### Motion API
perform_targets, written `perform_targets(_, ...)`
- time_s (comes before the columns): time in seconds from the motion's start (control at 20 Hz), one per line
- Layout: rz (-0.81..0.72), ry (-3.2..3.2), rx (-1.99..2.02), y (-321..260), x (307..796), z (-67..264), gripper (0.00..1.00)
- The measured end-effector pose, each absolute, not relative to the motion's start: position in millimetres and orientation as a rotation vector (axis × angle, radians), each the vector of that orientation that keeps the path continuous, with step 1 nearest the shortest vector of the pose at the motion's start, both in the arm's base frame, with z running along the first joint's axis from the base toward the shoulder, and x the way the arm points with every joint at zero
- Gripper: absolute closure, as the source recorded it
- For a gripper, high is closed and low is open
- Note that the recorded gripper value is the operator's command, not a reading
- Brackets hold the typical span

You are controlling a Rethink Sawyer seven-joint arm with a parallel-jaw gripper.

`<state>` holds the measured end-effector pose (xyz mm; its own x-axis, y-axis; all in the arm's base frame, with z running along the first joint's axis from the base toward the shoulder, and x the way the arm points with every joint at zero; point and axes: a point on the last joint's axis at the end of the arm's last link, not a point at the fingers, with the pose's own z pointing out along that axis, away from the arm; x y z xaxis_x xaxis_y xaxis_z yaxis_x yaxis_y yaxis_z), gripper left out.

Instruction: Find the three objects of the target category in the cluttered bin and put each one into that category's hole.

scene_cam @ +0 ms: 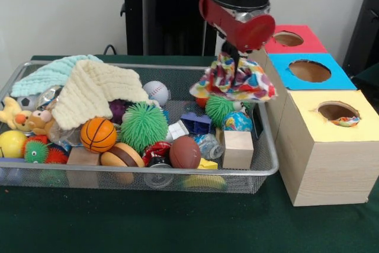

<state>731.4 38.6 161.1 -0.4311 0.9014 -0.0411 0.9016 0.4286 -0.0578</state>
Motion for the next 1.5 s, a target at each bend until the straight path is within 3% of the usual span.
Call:
perform_targets(0.2, 0.049, 2.607, 1.678, 65, 752, 162, 1.0)
perform_targets(0.9, 0.235, 2.63, 1.717, 183, 769, 159, 1.0)
perform_targets(1.15, 0.237, 2.659, 1.796, 220, 759, 156, 1.0)
perform_targets(1.5, 0.082, 2.768, 1.91, 243, 728, 132, 1.0)
